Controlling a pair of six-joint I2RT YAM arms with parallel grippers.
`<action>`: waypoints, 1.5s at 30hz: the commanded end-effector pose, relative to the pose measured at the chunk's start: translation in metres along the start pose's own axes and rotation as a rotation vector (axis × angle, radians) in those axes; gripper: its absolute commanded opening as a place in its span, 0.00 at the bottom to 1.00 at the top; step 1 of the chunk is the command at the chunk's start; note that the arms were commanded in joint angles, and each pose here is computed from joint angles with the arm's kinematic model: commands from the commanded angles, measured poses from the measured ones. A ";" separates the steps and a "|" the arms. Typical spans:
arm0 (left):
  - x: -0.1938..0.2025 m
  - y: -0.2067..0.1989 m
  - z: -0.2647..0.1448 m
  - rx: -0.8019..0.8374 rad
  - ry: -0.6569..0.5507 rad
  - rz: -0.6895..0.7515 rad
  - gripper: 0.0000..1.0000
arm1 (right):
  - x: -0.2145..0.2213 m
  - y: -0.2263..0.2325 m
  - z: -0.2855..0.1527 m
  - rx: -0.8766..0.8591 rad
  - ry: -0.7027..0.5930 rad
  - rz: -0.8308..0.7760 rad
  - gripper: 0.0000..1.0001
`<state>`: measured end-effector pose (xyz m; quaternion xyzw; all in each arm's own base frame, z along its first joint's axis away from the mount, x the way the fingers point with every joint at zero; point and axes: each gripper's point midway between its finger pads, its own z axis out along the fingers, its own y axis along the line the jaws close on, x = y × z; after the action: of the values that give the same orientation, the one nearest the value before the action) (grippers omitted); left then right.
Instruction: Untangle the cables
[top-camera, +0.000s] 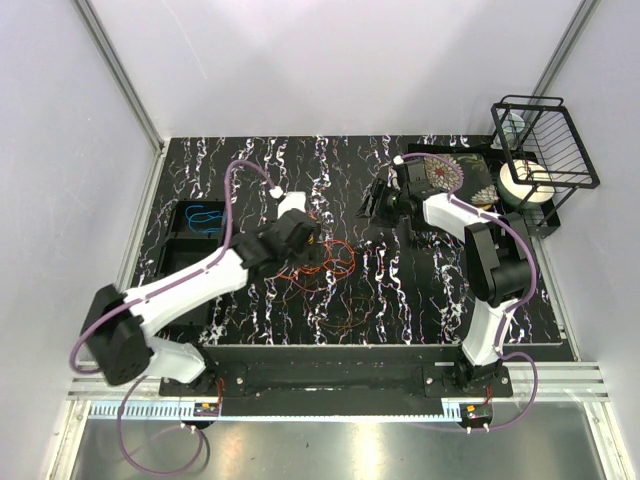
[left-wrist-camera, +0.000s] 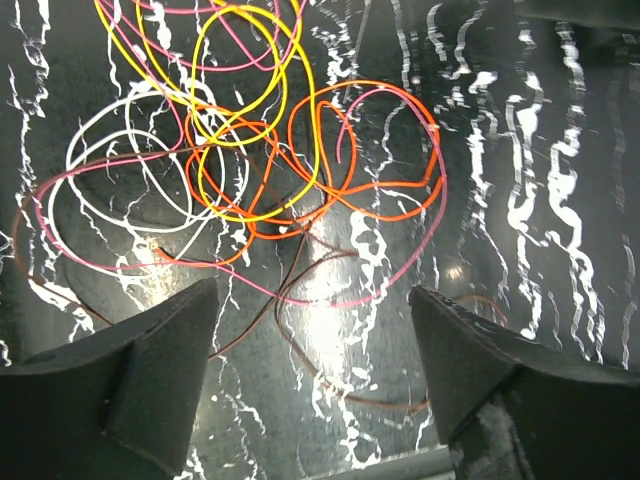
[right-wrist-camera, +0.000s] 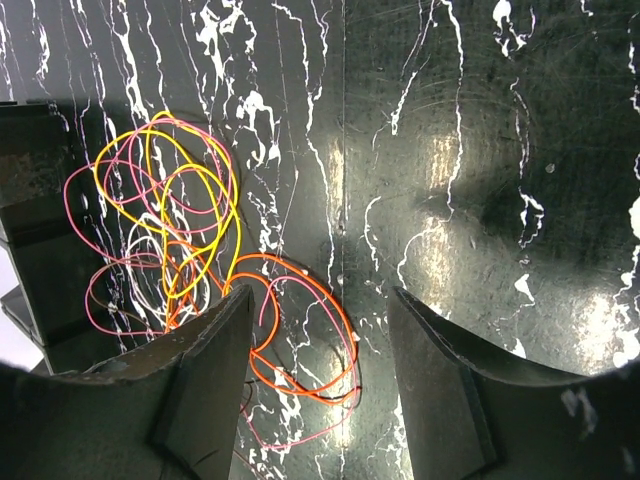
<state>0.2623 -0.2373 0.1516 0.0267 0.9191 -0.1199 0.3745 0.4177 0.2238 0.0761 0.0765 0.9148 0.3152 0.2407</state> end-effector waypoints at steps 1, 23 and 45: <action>-0.013 -0.004 0.013 -0.073 -0.023 -0.100 0.75 | -0.009 -0.006 0.007 0.012 -0.047 -0.002 0.62; 0.021 0.001 0.080 -0.244 0.088 -0.113 0.24 | 0.000 -0.015 0.020 -0.008 -0.003 0.031 0.61; -0.230 -0.021 -0.221 0.095 -0.480 0.030 0.00 | 0.004 -0.016 0.026 -0.023 0.018 0.044 0.61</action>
<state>0.2893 -0.2266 0.4047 -0.0321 0.8353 -0.1750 0.5203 0.4213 0.2227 0.0455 0.0930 0.9176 0.3159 0.2226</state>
